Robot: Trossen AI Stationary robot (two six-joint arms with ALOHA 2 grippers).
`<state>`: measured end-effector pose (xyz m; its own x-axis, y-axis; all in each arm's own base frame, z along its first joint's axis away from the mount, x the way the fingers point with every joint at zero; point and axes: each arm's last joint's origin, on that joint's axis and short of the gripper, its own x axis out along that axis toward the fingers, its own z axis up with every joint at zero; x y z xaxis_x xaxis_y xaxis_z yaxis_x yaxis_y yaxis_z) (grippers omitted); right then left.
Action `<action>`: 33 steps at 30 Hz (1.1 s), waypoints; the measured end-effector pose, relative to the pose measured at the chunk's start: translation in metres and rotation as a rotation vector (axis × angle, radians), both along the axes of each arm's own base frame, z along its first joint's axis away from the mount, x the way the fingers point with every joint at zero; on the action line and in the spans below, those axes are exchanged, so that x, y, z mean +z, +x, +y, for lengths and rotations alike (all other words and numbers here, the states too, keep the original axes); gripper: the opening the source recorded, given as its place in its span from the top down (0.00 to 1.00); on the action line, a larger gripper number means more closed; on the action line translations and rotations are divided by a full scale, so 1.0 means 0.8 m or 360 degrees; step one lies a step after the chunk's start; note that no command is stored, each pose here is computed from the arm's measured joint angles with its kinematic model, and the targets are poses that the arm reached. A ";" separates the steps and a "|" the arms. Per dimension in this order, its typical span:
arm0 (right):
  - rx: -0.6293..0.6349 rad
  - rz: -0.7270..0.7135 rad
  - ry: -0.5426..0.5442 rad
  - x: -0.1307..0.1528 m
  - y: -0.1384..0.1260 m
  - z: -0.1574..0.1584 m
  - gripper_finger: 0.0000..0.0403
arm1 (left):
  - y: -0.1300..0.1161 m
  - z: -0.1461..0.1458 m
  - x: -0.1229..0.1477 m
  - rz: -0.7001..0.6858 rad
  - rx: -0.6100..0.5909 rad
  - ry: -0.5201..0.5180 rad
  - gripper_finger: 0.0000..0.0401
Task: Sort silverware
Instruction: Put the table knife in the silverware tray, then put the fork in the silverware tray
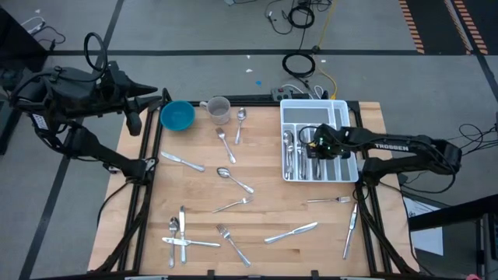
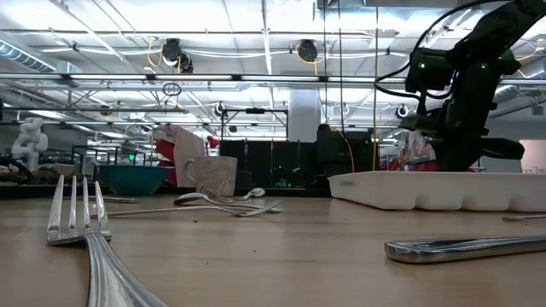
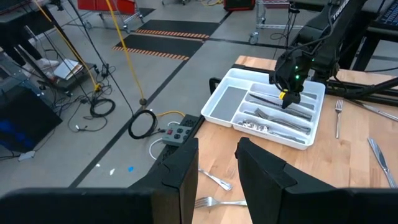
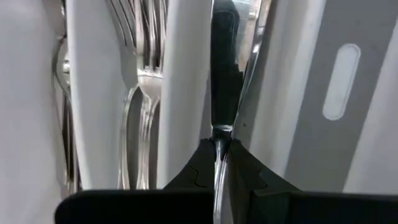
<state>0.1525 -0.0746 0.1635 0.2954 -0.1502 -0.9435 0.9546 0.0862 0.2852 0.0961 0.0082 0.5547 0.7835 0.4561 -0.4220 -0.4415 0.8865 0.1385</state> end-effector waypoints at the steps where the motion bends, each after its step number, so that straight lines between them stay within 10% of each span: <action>1: -0.0003 0.0014 0.0000 -0.001 0.000 0.000 1.00 | 0.000 0.000 0.000 0.0000 0.0000 0.0000 0.71; 22: 0.0009 -0.0009 -0.0112 -0.003 0.015 -0.010 0.63 | 0.007 -0.001 -0.001 0.0019 -0.0001 0.0001 0.71; 33: 0.0182 -0.0299 -0.0347 0.084 0.035 -0.019 0.62 | 0.009 -0.001 -0.002 0.0025 -0.0001 0.0001 0.71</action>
